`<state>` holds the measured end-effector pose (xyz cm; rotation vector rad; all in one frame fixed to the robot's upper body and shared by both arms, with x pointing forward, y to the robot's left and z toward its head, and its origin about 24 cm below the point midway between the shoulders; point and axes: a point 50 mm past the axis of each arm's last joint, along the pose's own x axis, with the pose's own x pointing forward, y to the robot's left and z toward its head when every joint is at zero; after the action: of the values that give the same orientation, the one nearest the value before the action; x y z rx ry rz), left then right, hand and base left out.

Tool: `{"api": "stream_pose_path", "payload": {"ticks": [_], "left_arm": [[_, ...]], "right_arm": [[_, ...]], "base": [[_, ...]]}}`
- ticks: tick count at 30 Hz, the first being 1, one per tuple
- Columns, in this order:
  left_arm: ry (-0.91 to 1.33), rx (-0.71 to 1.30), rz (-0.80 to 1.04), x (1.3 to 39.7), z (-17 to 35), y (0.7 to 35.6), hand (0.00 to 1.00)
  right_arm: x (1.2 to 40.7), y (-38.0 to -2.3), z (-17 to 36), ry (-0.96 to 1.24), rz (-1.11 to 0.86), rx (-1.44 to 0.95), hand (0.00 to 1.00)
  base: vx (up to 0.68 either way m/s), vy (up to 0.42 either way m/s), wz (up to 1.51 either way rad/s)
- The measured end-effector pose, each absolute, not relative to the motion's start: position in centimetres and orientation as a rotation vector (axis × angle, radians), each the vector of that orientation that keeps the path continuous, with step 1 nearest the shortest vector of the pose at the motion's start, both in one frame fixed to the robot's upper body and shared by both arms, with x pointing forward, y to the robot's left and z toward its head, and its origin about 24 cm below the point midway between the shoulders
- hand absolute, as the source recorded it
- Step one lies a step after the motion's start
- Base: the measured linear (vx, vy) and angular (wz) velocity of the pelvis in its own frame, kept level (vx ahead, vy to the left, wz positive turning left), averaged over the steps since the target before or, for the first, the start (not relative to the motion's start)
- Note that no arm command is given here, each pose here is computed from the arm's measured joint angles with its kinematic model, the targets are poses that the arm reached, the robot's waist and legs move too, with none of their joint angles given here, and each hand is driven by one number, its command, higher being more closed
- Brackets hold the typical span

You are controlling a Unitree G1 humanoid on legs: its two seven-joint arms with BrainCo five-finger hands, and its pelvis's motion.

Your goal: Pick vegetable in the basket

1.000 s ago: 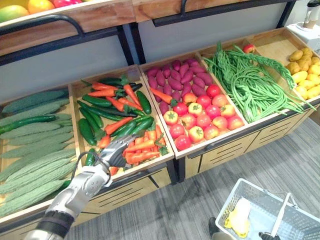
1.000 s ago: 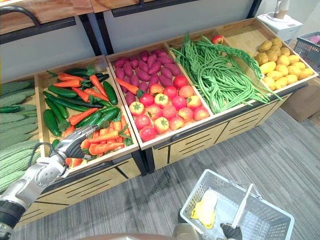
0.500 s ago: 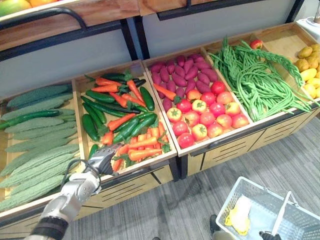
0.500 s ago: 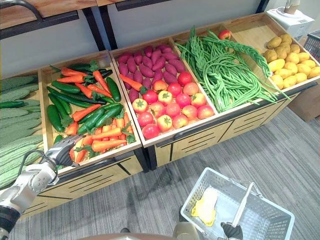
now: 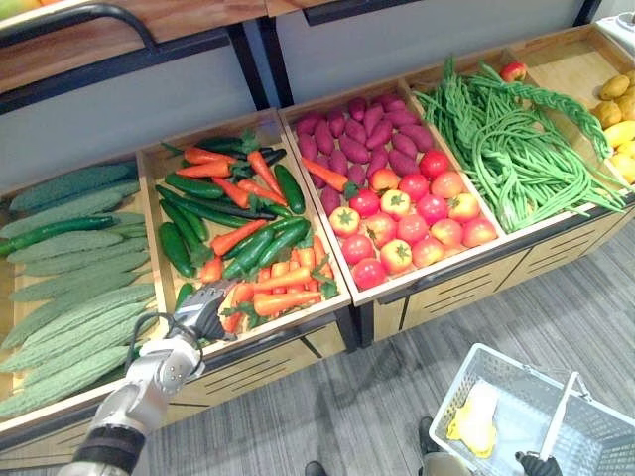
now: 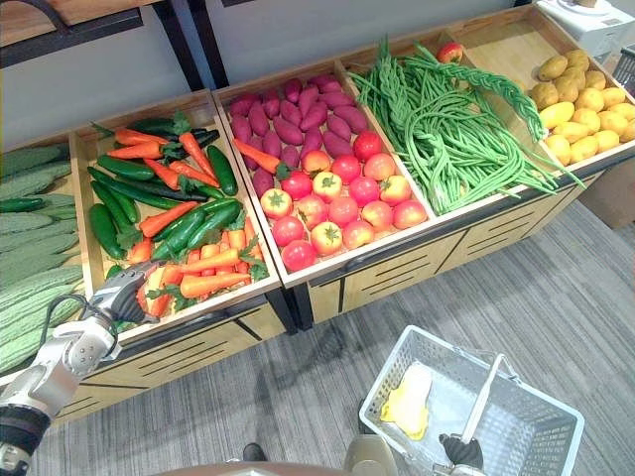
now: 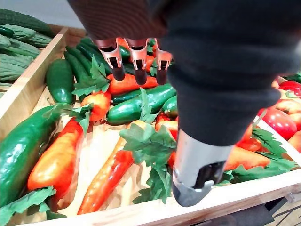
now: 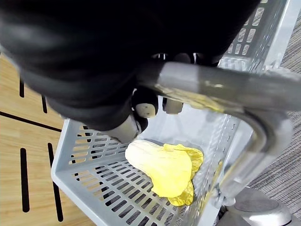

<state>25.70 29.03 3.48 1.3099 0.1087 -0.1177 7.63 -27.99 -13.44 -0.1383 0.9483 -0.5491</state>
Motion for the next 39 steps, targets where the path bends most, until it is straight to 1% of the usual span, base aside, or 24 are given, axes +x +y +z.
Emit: {"api": "stream_pose_path", "payload": {"ticks": [27, 34, 39], "left_arm": [[0.059, 1.312, -0.100, 26.7, 4.5, 28.6, 0.00], [0.033, 1.305, -0.102, 26.8, 4.8, 28.1, 0.00], [0.016, 1.276, -0.112, 27.2, 4.5, 27.0, 0.00]], "right_arm": [[10.0, -28.5, -12.7, 0.886, -0.548, -0.142, 1.00], [10.3, -28.7, -12.5, 0.874, -0.547, -0.148, 1.00], [10.8, -28.7, -12.4, 0.859, -0.544, -0.148, 1.00]], "base": [[0.00, -0.005, -0.01], [0.00, -0.021, -0.04], [0.01, -0.017, -0.04]]}}
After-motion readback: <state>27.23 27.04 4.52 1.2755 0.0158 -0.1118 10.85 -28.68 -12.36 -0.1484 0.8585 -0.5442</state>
